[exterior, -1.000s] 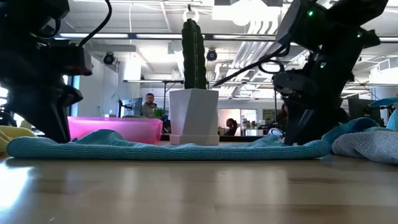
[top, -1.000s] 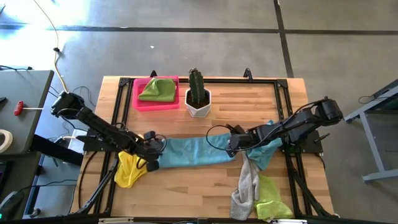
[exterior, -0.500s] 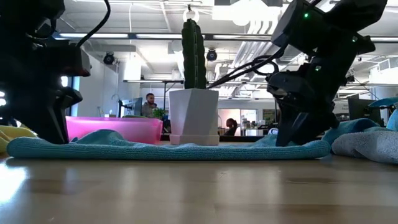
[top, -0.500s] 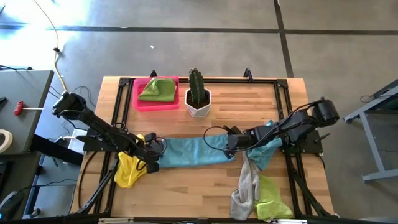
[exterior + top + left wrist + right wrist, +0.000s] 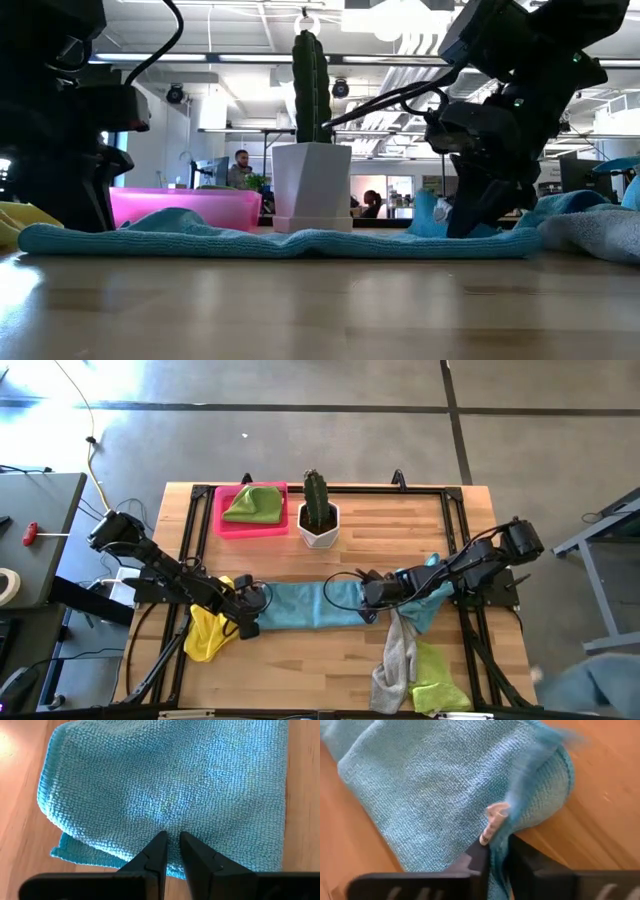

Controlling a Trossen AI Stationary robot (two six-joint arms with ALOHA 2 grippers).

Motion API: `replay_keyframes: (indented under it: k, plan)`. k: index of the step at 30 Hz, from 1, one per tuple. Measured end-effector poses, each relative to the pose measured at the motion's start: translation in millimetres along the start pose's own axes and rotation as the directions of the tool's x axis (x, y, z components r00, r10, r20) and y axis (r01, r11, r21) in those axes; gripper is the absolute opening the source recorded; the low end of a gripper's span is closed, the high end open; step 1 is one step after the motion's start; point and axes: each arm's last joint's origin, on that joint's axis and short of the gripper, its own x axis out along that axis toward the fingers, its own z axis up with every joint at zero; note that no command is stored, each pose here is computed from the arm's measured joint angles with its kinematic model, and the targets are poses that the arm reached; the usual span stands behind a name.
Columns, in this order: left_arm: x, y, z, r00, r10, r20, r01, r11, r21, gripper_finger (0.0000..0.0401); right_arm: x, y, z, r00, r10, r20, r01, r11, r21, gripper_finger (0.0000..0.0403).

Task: Fold microfiber towels
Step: Fold the left blue microfiber towel

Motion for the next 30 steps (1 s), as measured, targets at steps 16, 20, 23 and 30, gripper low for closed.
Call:
replay_keyframes:
  k: [16,20,23,30]
  plan:
    - [-16.6,-22.8,27.1,0.989,-0.140,0.042,0.141,0.990,-0.004,0.0046,-15.5,-15.6,0.5,0.983,-0.091,-0.158,0.101,0.993,0.057,0.0001]
    - [-21.4,-29.9,30.6,0.983,-0.176,0.051,0.177,0.984,0.000,0.0046,-35.9,-9.9,9.1,0.958,-0.183,-0.221,0.190,0.982,0.014,0.0001]
    - [-24.3,-33.9,31.9,0.980,-0.190,0.061,0.191,0.982,-0.008,0.0046,-51.4,-2.3,18.4,0.927,-0.261,-0.268,0.268,0.963,-0.012,0.0001]
    - [-28.8,-40.1,32.7,0.976,-0.207,0.073,0.208,0.978,-0.010,0.0046,-83.4,25.8,47.9,0.931,-0.255,-0.261,0.275,0.960,0.044,0.0000]
